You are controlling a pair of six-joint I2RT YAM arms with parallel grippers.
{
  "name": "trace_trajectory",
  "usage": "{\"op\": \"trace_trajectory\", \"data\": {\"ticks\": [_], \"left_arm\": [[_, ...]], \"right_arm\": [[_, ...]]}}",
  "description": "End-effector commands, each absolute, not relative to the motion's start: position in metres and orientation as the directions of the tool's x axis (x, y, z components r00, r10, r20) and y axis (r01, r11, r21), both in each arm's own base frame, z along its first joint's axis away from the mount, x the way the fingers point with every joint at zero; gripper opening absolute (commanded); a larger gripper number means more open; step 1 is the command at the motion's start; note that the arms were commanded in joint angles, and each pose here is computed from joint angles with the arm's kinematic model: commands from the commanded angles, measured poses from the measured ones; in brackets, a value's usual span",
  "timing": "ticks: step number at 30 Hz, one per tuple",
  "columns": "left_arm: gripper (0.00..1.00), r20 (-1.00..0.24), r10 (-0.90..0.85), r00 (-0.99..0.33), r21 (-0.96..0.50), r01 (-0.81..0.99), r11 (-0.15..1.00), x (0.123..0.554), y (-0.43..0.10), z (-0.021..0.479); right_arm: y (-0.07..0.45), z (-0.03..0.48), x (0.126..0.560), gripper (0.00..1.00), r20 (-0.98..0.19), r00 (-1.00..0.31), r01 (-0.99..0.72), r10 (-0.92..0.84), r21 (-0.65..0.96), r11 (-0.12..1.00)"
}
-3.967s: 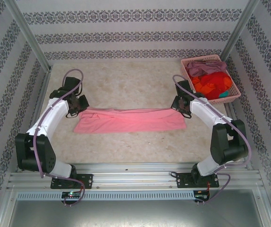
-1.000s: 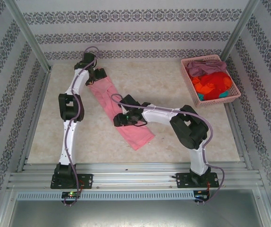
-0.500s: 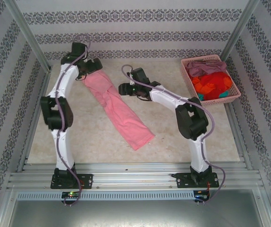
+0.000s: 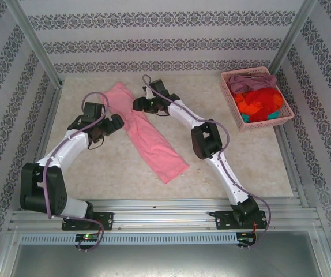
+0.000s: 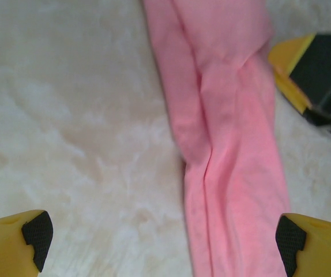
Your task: Fold and stack the t-shirts
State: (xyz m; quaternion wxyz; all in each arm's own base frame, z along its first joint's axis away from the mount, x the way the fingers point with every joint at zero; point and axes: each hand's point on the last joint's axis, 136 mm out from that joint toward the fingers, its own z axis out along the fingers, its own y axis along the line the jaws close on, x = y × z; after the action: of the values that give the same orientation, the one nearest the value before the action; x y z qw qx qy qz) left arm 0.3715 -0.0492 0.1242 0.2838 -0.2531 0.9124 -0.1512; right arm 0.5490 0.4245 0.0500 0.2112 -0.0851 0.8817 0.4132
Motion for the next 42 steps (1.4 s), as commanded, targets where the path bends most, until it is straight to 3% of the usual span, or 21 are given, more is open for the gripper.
{"op": "trace_trajectory", "data": {"ticks": [1,3,10,12,28,42], "left_arm": [[1.0,-0.489,-0.576,-0.655,-0.445,-0.38,0.811,0.376,-0.045,0.136],[1.0,-0.486,-0.57,-0.663,-0.435,-0.382,0.815,0.372,-0.045,0.134],[1.0,-0.499,-0.56,-0.661,-0.436,-0.367,0.821,0.375,-0.045,0.135],[1.0,-0.495,-0.56,-0.664,-0.445,-0.36,0.82,0.378,-0.047,0.136],[1.0,-0.456,-0.521,-0.722,-0.469,-0.302,0.83,0.394,-0.076,0.122],[1.0,-0.414,-0.445,-0.794,-0.486,-0.221,0.845,0.412,-0.12,0.106]], "right_arm": [[0.437,0.051,0.538,0.54,-0.349,-0.937,-0.277,0.021,0.778,0.564],[0.438,0.047,0.539,0.52,-0.344,-0.939,-0.272,0.025,0.782,0.561],[0.426,0.051,0.549,0.06,-0.388,-0.921,-0.289,0.037,0.743,0.603],[0.416,0.055,0.557,0.0,-0.419,-0.907,-0.295,0.048,0.713,0.636],[0.285,0.082,0.617,0.0,-0.507,-0.8,-0.086,0.321,0.626,0.775],[0.178,0.073,0.578,0.0,-0.499,-0.718,0.114,0.485,0.603,0.79]]}}
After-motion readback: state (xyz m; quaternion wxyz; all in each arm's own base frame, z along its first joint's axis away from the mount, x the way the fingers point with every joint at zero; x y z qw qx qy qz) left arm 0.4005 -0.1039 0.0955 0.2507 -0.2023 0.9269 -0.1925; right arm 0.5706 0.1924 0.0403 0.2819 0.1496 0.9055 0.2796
